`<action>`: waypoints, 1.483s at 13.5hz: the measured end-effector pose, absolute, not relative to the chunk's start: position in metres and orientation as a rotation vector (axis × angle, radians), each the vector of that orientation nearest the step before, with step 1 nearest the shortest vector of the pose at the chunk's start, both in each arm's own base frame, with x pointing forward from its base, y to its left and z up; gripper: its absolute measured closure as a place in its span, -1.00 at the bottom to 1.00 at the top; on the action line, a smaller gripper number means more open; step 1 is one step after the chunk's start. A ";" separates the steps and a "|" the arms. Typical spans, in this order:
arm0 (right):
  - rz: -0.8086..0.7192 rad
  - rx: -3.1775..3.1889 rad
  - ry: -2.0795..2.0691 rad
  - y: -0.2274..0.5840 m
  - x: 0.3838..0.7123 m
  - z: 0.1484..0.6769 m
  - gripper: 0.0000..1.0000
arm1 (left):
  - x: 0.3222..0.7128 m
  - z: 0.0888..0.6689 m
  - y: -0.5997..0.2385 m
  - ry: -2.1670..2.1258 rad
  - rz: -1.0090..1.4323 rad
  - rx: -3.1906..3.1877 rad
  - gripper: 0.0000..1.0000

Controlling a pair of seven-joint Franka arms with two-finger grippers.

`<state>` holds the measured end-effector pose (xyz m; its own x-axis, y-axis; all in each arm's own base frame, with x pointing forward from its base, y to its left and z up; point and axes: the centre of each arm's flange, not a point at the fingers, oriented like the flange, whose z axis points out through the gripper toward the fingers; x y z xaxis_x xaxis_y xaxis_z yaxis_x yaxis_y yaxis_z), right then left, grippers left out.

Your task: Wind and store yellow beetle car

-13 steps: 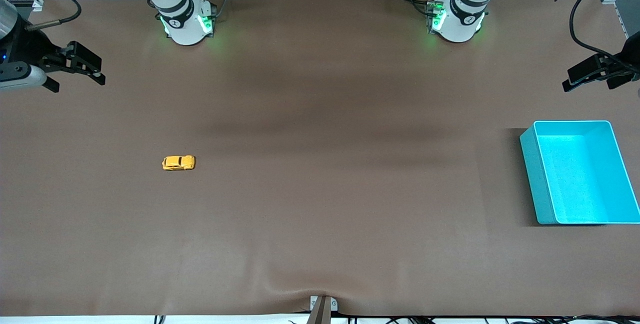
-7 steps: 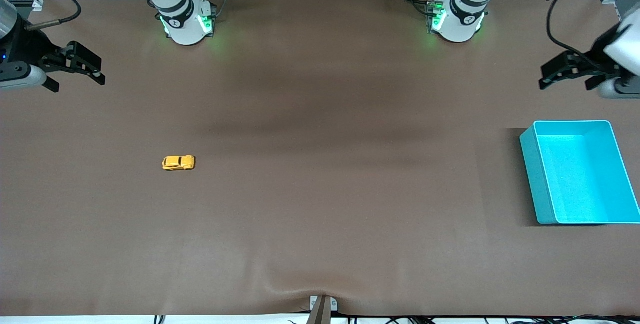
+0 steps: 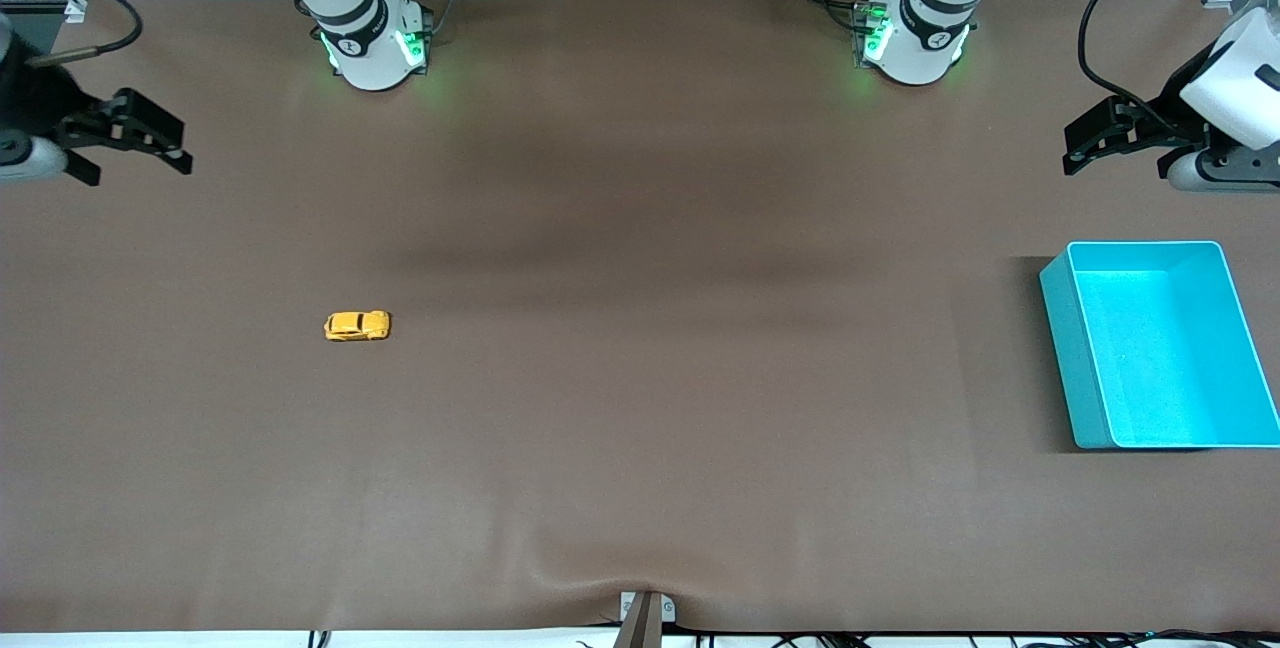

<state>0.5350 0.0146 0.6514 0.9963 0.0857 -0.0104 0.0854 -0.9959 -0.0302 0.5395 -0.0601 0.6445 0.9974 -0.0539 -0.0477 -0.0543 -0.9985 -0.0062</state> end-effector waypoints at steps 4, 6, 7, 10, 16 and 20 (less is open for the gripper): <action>0.034 -3.110 -0.115 0.009 0.538 0.646 -1.00 | 0.539 0.645 -0.063 0.093 0.074 -3.132 -1.00; 0.034 -3.110 -0.116 0.009 0.538 0.646 -1.00 | 0.539 0.645 -0.063 0.095 0.074 -3.132 -1.00; 0.034 -3.110 -0.116 0.009 0.538 0.646 -1.00 | 0.539 0.645 -0.063 0.095 0.075 -3.132 -1.00; 0.034 -3.110 -0.118 0.010 0.538 0.646 -1.00 | 0.539 0.645 -0.067 0.109 0.074 -3.131 -1.00; 0.032 -3.109 -0.135 0.016 0.538 0.647 -1.00 | 0.539 0.645 -0.060 0.089 0.075 -3.132 -1.00; 0.032 -3.109 -0.138 0.016 0.538 0.647 -1.00 | 0.541 0.645 -0.049 0.057 0.075 -3.133 -1.00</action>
